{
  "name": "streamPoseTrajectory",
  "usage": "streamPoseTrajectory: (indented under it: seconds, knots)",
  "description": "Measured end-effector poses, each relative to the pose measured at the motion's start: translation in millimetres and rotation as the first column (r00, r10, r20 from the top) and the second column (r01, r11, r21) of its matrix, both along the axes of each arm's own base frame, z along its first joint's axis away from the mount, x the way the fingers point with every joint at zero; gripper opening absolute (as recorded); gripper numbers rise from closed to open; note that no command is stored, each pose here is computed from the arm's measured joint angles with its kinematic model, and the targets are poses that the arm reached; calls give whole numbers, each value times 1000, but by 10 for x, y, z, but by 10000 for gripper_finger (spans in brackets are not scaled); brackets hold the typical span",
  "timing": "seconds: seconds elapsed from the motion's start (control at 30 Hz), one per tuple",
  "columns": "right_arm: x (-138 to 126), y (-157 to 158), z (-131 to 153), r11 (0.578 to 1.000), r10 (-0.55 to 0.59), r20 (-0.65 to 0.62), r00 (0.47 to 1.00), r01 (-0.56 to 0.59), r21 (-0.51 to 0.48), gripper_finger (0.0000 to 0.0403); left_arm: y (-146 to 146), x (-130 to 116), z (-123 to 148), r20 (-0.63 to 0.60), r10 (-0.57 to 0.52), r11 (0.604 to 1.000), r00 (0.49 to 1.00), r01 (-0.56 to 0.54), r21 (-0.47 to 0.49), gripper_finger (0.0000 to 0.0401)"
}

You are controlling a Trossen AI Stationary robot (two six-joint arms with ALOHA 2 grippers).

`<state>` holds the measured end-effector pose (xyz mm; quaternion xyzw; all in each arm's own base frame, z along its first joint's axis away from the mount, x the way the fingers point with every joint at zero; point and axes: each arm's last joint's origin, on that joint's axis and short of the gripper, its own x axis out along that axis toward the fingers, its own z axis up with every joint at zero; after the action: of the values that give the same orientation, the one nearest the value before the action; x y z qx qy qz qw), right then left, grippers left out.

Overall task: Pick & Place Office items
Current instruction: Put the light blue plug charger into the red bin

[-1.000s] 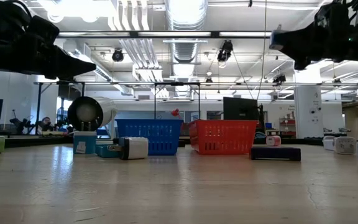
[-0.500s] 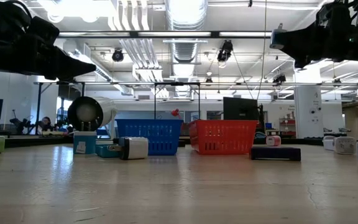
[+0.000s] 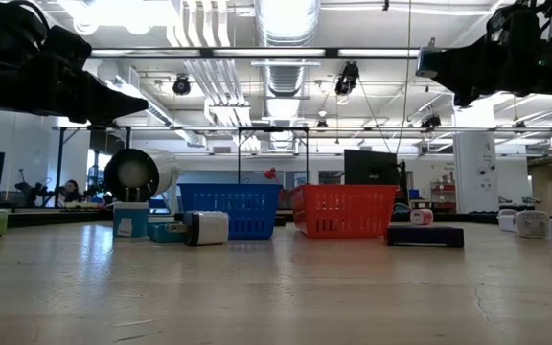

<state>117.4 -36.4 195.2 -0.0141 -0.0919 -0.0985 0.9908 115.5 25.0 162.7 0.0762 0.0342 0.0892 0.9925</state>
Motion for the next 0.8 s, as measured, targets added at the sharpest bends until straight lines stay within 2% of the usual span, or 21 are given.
streamPoseTrajectory:
  seconds: [0.27, 0.4, 0.53, 0.67, 0.8]
  knots:
    - [67, -25, -70, 1000, -7, -76, 997, 8, 8, 121, 10, -2, -1, 2, 37, 999, 999, -37, -10, 5]
    - [141, -53, -13, 1000, -18, -116, 993, 21, 24, 121, 10, -2, -1, 2, 37, 999, 999, -37, -10, 5]
    - [241, -81, -17, 997, 13, -178, 984, 2, 82, 121, 10, -2, -1, 2, 37, 999, 999, -37, -10, 5]
    - [423, -82, 62, 990, 71, -282, 957, -34, 134, 122, 10, -2, -1, 2, 37, 999, 999, -37, -12, 5]
    - [675, -49, 106, 989, 73, -448, 891, -6, 148, 122, 11, -2, -1, 5, 39, 999, 999, -39, -25, 5]
